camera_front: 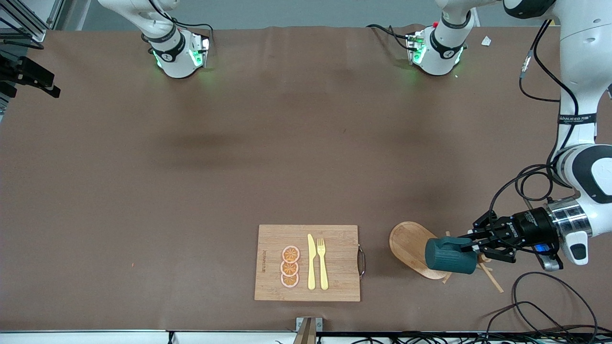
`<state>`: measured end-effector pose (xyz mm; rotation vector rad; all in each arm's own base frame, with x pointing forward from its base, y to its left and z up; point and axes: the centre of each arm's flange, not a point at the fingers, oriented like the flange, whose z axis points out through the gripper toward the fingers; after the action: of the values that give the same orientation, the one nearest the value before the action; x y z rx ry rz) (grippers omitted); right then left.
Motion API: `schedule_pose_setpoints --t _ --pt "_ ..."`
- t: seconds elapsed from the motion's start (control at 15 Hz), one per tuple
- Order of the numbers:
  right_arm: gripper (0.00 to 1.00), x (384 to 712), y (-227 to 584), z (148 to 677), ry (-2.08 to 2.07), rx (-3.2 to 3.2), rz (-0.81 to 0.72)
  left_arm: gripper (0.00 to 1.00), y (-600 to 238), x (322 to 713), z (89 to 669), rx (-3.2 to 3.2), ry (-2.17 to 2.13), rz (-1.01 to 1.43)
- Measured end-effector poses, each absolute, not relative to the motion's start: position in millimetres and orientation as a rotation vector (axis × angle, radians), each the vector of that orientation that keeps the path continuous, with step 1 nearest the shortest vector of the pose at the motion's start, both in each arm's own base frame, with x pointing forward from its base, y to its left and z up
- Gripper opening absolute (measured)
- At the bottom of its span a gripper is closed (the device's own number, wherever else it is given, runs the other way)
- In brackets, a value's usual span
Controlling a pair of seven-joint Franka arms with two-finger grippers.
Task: Pass cup and hang on rack
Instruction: 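Tilt the mug onto a rack peg with the left gripper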
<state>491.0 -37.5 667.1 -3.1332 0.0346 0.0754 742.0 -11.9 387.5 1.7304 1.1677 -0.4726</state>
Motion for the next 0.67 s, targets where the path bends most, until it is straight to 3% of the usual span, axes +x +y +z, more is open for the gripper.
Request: schedule_pose_setpoints --t 0.67 --pt "1.0 491 -36 672 0.057 -3.12 0.057 0.21 -16 744 366 1.69 1.18 -0.516"
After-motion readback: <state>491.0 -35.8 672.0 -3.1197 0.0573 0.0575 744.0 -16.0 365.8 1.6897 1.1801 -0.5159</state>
